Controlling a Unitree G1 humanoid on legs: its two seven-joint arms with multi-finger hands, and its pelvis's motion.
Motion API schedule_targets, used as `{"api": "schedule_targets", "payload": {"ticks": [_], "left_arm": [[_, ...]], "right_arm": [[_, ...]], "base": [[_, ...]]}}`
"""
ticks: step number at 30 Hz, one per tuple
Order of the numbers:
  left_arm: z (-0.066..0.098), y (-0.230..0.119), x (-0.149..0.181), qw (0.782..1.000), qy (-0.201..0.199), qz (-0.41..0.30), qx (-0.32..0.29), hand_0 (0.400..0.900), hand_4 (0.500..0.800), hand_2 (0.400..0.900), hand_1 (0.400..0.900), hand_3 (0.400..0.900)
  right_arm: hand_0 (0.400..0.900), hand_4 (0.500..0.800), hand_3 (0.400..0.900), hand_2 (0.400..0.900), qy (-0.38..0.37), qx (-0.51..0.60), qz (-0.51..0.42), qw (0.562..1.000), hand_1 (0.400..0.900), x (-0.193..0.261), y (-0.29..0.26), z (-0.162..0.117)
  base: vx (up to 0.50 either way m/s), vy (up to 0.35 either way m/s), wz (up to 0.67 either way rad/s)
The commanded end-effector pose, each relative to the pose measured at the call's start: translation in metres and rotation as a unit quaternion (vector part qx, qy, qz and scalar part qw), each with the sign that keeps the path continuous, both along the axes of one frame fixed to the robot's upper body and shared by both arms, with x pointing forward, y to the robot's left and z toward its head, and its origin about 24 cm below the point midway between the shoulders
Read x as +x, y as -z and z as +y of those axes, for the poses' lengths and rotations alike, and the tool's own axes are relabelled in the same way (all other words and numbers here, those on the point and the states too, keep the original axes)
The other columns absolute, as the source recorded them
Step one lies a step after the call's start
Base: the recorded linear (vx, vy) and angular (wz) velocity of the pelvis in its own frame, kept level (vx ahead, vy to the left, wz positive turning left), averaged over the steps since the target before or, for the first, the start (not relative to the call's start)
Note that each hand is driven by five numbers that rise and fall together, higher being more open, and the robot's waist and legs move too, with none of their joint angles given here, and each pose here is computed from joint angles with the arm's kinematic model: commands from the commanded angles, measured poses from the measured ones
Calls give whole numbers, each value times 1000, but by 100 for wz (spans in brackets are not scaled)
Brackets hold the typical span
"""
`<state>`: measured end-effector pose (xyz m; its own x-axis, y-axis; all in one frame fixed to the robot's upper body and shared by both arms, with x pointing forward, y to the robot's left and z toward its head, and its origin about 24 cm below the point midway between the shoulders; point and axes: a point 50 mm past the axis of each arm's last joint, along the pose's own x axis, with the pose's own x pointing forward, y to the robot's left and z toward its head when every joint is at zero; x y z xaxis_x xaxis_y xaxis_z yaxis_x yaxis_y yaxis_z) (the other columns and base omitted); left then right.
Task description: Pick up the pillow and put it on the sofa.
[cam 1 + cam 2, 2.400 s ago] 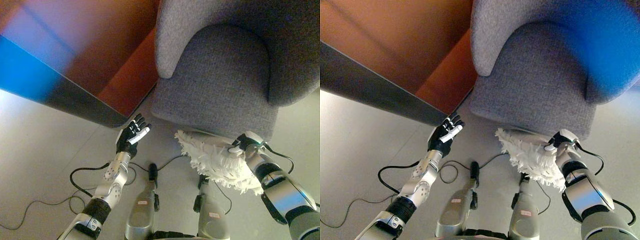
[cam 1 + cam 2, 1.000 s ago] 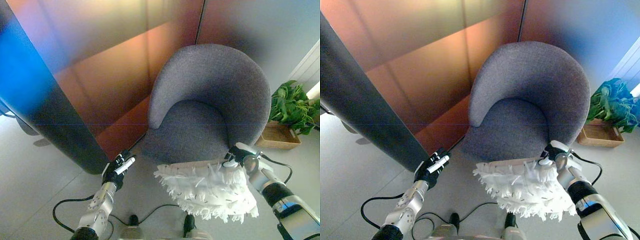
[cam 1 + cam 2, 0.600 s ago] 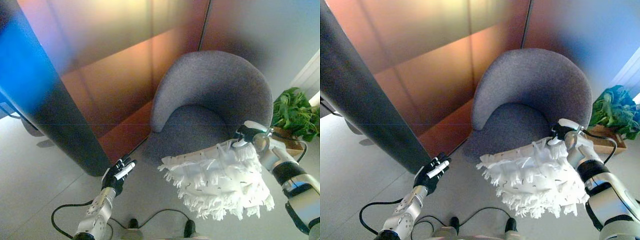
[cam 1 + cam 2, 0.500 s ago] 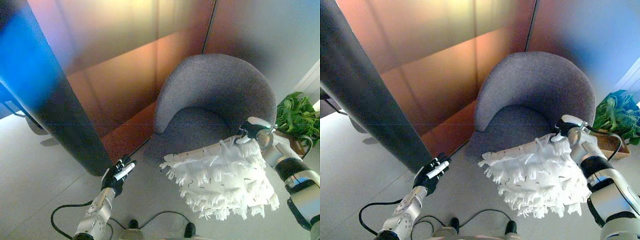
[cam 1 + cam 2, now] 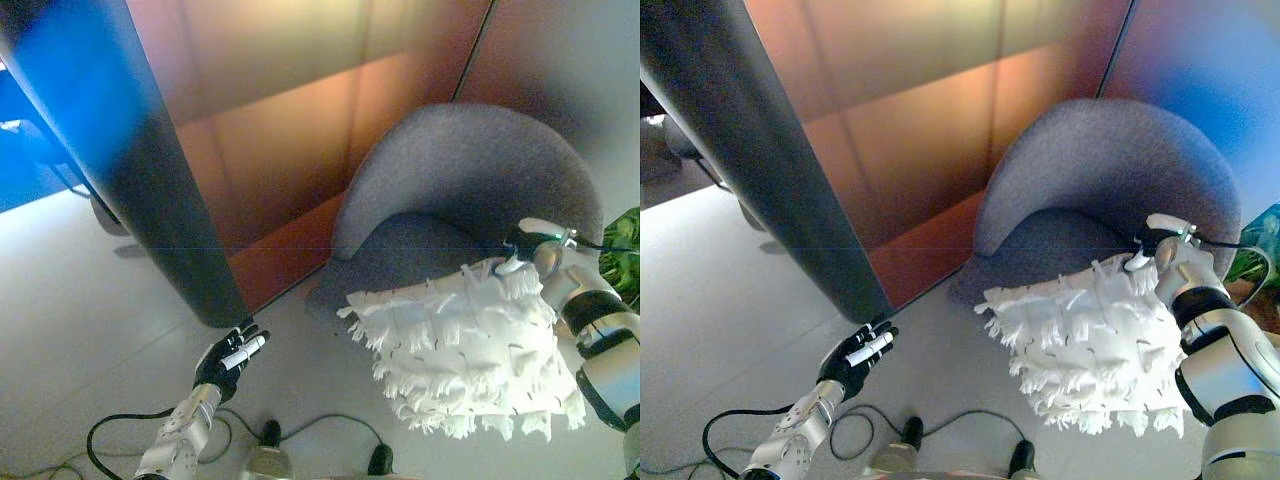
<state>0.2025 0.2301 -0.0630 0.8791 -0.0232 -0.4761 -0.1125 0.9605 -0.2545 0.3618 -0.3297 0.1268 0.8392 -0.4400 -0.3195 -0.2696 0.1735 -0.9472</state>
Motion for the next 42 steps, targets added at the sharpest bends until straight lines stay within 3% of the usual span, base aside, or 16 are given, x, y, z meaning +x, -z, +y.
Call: {"api": "schedule_targets", "payload": {"ticks": [1, 6, 13, 14, 15, 16, 42], "left_arm": [[-23, -68, 58, 980, 77, -182, 0, 900, 800, 900, 900, 900], [-32, -85, 66, 972, 73, -222, -10, 900, 800, 900, 900, 900], [-33, -85, 64, 974, 70, -216, -12, 900, 800, 900, 900, 900], [-32, -84, 64, 974, 71, -215, -13, 900, 800, 900, 900, 900], [-32, -84, 64, 974, 71, -214, -14, 900, 800, 900, 900, 900], [-31, -84, 63, 974, 71, -213, -15, 900, 800, 900, 900, 900], [-31, -77, 58, 977, 73, -199, -7, 900, 800, 900, 900, 900]], "right_arm": [[400, 500, 400, 400, 26, -118, -275, 954, 400, 11, -174, -6], [400, 500, 400, 400, 28, -128, -311, 941, 400, 10, -190, -2], [400, 500, 400, 400, 38, -141, -319, 936, 400, 10, -194, -2], [551, 591, 551, 551, 41, -143, -321, 935, 551, 10, -194, -3], [847, 768, 847, 847, 47, -148, -321, 934, 847, 8, -195, -5], [900, 800, 900, 900, 49, -150, -323, 933, 900, 8, -194, -7], [900, 800, 900, 900, 74, -165, -308, 934, 900, 0, -178, -24]], "base": [[-267, -47, -1], [-127, 0, -1], [11, 24, 1], [9, 32, 4], [6, 31, 3], [6, 32, 4], [4, 0, 0]]}}
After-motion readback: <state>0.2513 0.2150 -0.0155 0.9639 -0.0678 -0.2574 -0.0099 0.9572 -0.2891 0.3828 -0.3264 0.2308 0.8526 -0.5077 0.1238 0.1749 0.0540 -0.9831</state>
